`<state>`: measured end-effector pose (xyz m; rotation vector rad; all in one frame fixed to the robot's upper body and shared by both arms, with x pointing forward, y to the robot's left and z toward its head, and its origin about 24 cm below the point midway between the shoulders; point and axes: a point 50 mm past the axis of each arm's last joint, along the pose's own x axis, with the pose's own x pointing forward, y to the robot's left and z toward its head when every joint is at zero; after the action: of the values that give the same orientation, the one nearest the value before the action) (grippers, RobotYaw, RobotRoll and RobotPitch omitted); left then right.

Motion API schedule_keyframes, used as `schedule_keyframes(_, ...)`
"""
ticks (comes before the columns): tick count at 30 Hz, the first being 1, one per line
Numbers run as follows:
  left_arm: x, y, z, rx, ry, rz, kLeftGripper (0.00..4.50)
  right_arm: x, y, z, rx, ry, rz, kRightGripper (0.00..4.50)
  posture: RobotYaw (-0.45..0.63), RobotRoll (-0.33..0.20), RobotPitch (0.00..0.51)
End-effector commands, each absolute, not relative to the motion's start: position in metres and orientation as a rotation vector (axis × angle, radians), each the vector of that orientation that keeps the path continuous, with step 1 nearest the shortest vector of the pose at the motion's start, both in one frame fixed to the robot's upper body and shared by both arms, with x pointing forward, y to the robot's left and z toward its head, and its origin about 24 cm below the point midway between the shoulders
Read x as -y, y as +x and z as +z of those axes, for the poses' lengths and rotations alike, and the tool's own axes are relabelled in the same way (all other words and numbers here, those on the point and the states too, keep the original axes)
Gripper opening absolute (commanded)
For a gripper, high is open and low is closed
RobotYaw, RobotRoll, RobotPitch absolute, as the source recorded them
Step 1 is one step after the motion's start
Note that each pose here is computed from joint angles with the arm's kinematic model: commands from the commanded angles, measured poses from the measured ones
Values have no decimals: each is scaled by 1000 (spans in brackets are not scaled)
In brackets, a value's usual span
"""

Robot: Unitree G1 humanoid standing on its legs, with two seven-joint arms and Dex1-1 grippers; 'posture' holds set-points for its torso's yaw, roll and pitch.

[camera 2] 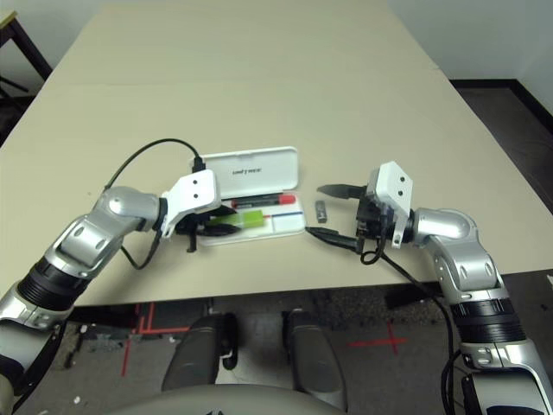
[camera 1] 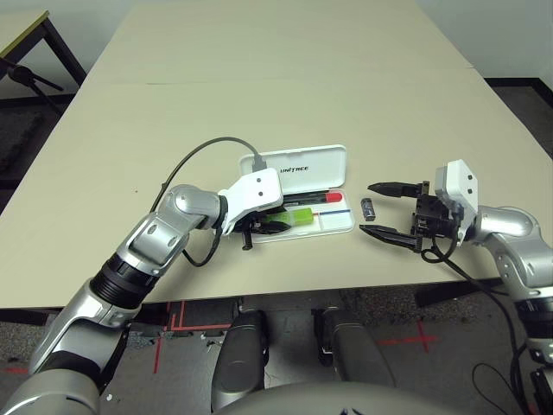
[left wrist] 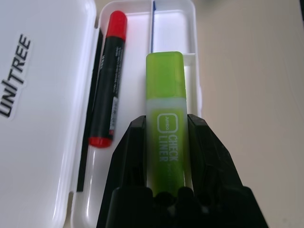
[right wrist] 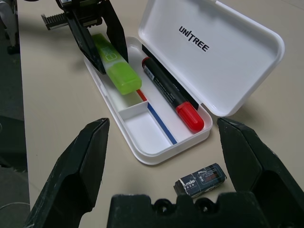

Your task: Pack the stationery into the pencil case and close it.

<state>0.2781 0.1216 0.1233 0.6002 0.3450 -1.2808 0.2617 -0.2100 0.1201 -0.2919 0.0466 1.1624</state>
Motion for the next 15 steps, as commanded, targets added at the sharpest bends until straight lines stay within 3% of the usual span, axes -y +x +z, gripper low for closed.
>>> schedule_keyframes(1,-120,277,123,-360,596,-1305,2184,211,260,119,-50,-303,1160,4500,-27,0,150)
schedule_keyframes(7,-120,275,125,-352,582,-1311,4458,208,262,119,-46,-306,1163,4500,-21,0,151)
schedule_keyframes(15,-139,266,149,-180,474,-1296,4487,208,264,121,-36,-291,1148,4500,-13,0,146)
